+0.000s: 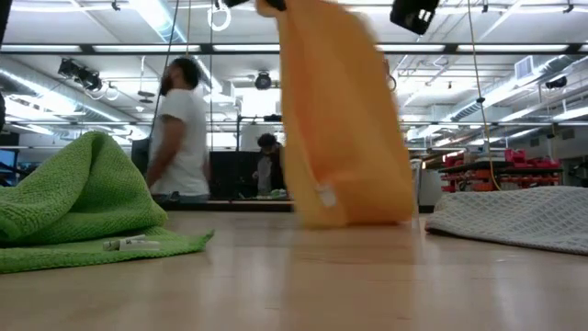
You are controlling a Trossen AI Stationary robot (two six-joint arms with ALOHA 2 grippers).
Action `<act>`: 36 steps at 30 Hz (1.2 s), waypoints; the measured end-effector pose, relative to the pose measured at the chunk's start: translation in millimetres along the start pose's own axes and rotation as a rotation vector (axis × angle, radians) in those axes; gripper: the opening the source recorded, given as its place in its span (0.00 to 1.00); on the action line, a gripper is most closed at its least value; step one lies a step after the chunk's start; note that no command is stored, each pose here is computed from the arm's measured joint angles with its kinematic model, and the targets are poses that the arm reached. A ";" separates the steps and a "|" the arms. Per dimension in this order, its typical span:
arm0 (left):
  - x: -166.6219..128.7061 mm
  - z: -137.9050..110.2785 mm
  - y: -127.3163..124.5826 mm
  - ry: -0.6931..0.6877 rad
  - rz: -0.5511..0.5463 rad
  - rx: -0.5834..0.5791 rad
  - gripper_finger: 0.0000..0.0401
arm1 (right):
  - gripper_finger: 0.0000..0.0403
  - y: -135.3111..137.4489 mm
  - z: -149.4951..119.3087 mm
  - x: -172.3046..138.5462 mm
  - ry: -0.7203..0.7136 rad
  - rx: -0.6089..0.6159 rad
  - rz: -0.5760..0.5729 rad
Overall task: Fold microfiber towels
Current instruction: Fold the orange microfiber cloth
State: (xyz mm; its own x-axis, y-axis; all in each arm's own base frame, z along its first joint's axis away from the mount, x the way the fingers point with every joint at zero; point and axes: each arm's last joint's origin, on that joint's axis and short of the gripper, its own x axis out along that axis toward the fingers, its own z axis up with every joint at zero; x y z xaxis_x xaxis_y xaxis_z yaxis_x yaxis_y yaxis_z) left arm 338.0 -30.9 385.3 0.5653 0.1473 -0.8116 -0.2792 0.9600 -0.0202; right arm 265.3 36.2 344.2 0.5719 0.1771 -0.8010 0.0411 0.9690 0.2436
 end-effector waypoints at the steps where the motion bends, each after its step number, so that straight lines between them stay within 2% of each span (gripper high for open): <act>1: -6.0 -0.8 0.5 0.019 0.005 0.003 0.01 | 0.15 0.9 -1.0 4.6 0.028 -0.019 0.004; 4: -20.1 3.1 -1.6 -0.010 -0.012 -0.006 0.00 | 0.20 3.6 0.4 16.0 0.052 -0.098 0.007; 8: -22.7 1.2 -9.4 0.008 -0.079 0.004 0.00 | 0.26 -0.7 2.4 16.2 0.041 -0.166 -0.011; 14: -19.4 -4.5 -24.2 0.076 -0.197 0.043 0.00 | 0.30 -10.7 15.2 13.5 -0.069 -0.312 -0.031; 19: -24.7 -10.5 -38.4 0.110 -0.294 0.053 0.00 | 0.31 -17.7 31.5 23.1 -0.172 -0.420 -0.022; 24: -33.9 -15.4 -52.8 0.139 -0.379 0.020 0.00 | 0.30 -19.2 47.1 39.9 -0.270 -0.524 0.116; 28: -47.1 -15.8 -62.5 0.125 -0.412 -0.024 0.00 | 0.28 -25.4 49.6 66.4 -0.224 -0.540 0.241; 36: -58.7 -20.5 -76.1 0.131 -0.450 -0.085 0.00 | 0.26 -29.6 49.7 110.2 -0.181 -0.658 0.328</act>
State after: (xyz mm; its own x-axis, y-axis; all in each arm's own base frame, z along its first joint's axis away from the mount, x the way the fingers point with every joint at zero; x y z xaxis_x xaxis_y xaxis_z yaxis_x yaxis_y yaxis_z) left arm 310.1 -117.5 422.6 0.5431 -0.3150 -0.7783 -0.0948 0.8980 -0.4296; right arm 367.8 18.5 275.9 0.5984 0.4979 -0.6277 -0.6193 0.7845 0.0320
